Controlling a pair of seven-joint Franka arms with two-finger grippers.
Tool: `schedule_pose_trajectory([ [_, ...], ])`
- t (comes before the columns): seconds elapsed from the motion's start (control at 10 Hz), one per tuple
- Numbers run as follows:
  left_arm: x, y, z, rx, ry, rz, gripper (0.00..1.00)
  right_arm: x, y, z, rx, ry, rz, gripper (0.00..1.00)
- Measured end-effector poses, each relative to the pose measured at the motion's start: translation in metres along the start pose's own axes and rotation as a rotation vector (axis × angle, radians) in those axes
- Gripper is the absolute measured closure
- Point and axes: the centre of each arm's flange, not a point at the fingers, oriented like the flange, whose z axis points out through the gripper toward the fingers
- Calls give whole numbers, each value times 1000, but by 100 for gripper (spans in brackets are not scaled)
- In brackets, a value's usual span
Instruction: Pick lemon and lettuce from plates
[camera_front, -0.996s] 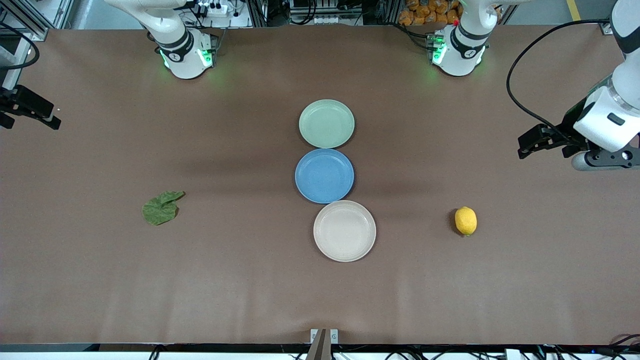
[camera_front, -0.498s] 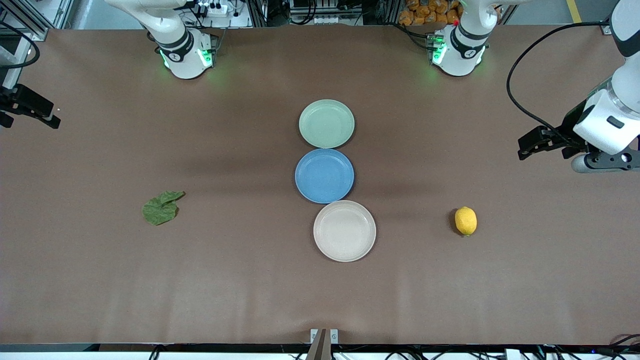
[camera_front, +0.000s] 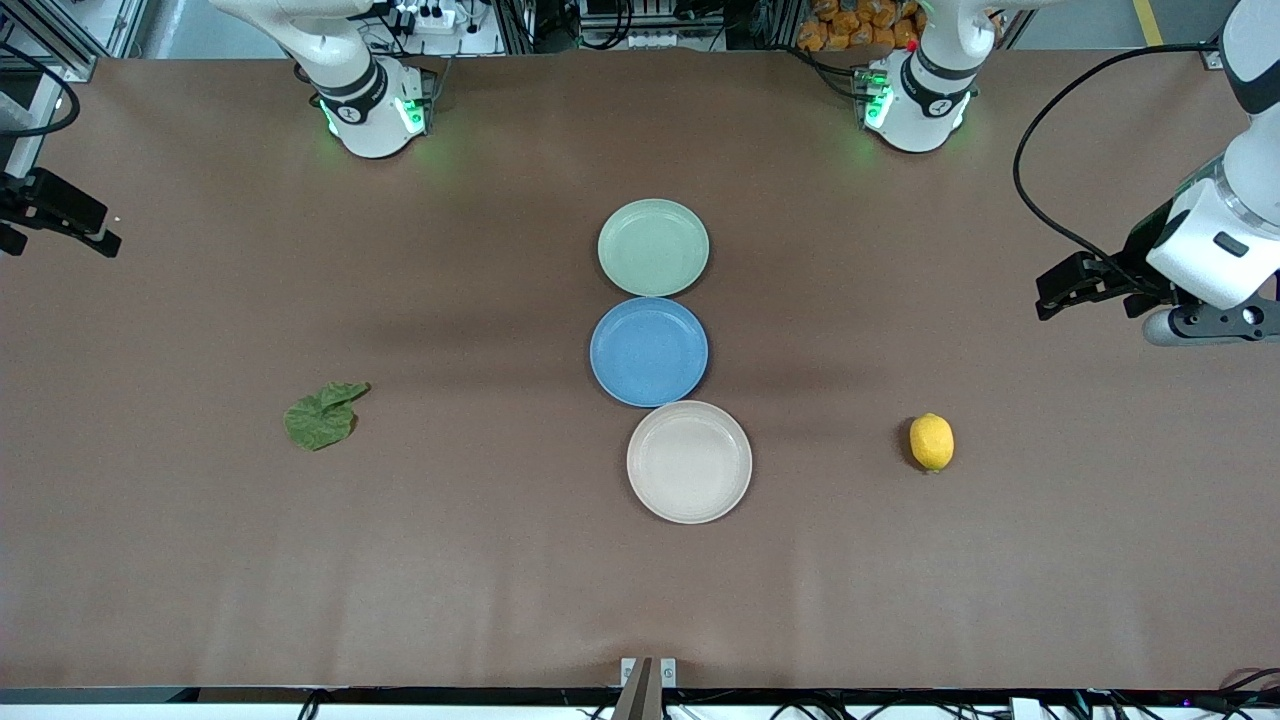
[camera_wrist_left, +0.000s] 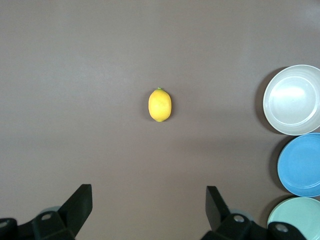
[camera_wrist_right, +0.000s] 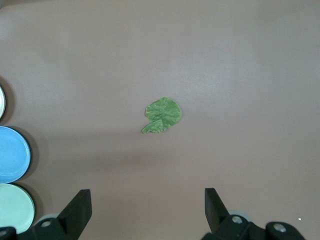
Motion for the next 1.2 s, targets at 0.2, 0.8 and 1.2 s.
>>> schedule_pose_trajectory([
  [0.2, 0, 0, 0, 0, 0, -1, 0, 0, 0, 0, 0, 0, -1, 0],
  [0.8, 0, -2, 0, 0, 0, 24, 0, 0, -1, 0, 0, -2, -5, 0],
  [1.2, 0, -2, 0, 0, -1, 24, 0, 0, -2, 0, 0, -3, -5, 0],
])
